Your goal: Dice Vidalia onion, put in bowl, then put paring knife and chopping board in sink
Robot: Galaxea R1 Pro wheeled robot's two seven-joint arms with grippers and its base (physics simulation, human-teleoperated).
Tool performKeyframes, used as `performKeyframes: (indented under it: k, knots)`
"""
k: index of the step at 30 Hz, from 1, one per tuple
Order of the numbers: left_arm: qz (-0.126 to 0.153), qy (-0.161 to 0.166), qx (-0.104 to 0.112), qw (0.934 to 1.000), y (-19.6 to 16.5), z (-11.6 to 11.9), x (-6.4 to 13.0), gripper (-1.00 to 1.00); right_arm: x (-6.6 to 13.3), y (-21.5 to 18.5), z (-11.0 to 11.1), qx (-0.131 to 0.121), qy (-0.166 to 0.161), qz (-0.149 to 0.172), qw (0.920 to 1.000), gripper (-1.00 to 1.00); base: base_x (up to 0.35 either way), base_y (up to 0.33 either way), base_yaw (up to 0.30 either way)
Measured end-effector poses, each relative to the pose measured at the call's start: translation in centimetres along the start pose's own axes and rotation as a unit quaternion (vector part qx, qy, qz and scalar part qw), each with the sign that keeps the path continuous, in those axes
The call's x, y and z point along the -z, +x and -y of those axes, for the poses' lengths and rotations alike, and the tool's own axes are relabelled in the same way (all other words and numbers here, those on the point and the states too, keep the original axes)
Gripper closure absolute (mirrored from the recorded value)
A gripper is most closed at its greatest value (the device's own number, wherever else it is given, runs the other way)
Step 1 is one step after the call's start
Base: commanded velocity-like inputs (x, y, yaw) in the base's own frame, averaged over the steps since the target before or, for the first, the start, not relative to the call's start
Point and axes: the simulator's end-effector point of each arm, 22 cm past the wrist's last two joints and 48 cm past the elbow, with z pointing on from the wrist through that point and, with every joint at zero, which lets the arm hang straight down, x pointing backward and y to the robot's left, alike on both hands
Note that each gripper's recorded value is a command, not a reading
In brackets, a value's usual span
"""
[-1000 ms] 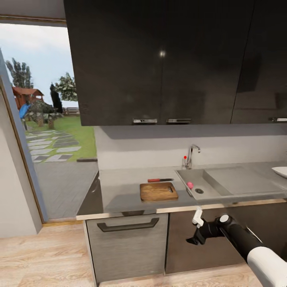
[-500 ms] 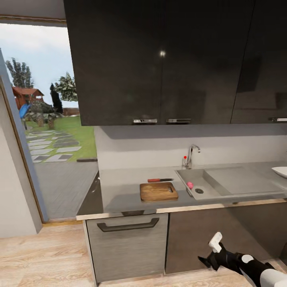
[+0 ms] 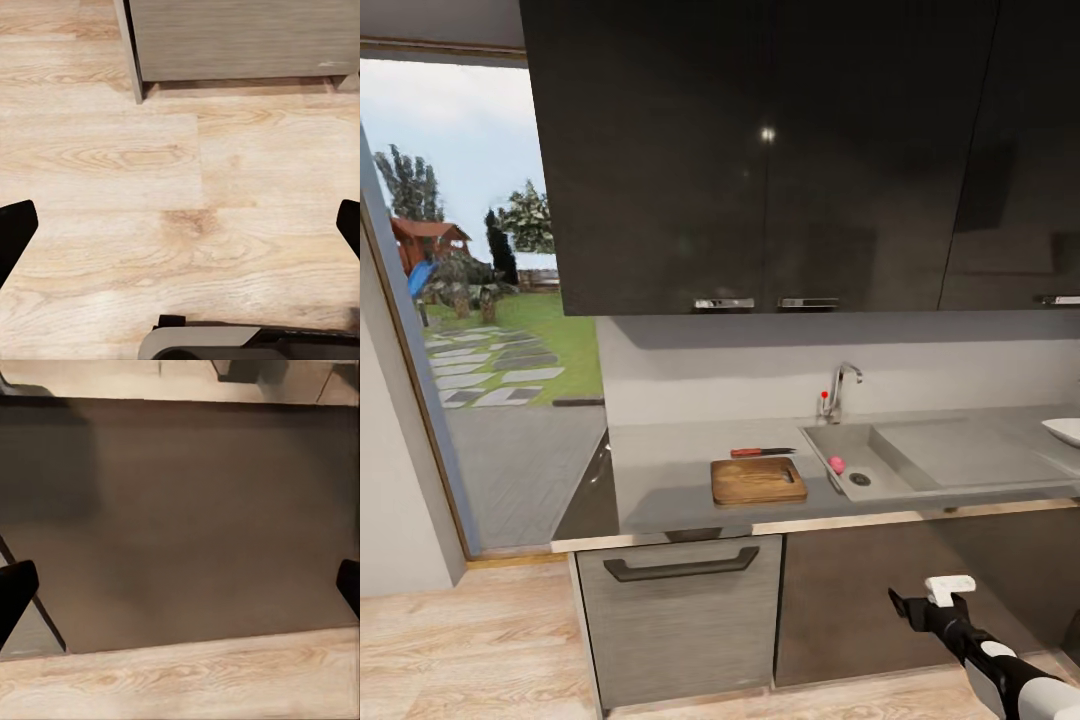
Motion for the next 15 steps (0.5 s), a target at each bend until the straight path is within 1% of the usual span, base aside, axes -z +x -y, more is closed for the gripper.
performKeyframes:
  k: [2,3,15]
  knots:
    - [-0.002,0.002,0.001,1.0,0.15,0.29,0.06,-1.0,0.03,-0.23,0.66,-0.024,0.016,0.005,0.9996,-1.0,0.0,-0.149,-0.229]
    - [-0.002,0.002,0.002,1.0,0.17,0.43,0.07,-1.0,0.03,-0.27,0.71,-0.026,0.018,0.006,0.9995,-1.0,0.0,-0.208,-0.244]
    - [0.001,0.004,0.004,1.0,-0.05,0.8,0.02,-1.0,0.16,-0.7,0.8,-0.03,0.02,0.01,0.9993,-1.0,0.0,-0.288,-0.266]
